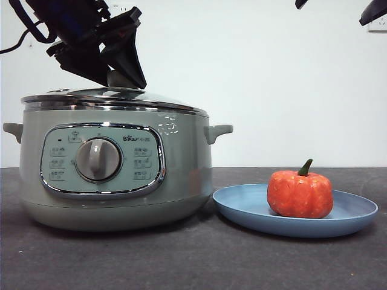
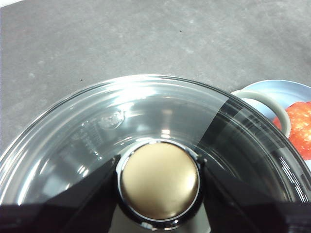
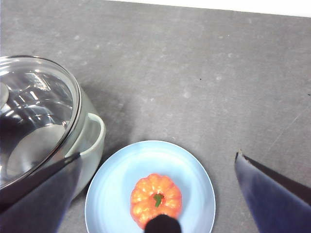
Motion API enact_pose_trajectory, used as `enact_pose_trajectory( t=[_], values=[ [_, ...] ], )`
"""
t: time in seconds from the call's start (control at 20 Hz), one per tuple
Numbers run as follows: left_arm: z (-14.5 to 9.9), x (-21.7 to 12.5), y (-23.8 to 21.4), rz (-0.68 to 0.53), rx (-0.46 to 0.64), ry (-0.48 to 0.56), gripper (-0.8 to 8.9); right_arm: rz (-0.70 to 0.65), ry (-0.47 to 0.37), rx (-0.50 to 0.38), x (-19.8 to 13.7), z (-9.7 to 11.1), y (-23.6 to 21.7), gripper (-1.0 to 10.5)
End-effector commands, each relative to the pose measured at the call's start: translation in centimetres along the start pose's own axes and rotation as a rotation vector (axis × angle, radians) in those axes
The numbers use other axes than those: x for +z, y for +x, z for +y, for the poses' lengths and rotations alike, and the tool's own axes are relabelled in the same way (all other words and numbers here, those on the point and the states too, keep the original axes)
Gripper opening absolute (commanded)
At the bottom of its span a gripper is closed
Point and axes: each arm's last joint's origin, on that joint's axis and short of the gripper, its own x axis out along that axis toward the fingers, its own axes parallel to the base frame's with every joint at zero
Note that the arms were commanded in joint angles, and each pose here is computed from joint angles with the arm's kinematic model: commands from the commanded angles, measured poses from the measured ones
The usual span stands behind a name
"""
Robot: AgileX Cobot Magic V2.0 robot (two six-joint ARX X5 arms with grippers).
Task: Take the pumpkin out from the steamer,put the pumpkin in the blue plate,close the lid
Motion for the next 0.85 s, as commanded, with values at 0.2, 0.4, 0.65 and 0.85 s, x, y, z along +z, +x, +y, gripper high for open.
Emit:
enact_pose_trajectory(
  t=[0.2,0.4,0.65,0.85],
  values=[
    [0.0,0.2,0.1,-0.020,0.005,0.016,0.40,0.012,0.004,-0.004,-0.3,0.0,0.1,5.4],
    [0.0,0.2,0.1,-0.021,0.005,0.014,4.27,0.022,0.003,-0.005,-0.4,0.0,0.1,5.4],
    [0.0,0.5,-0.2,-0.043,0.008,0.014,4.27,0.033,0.001,-0.006,-0.5,0.0,0.1,5.4],
    [-0.2,0.7,-2.9,-0.051,0.006,-0.015,4.26,0.033,0.001,0.000,-0.5,0.0,0.1,5.3]
  ],
)
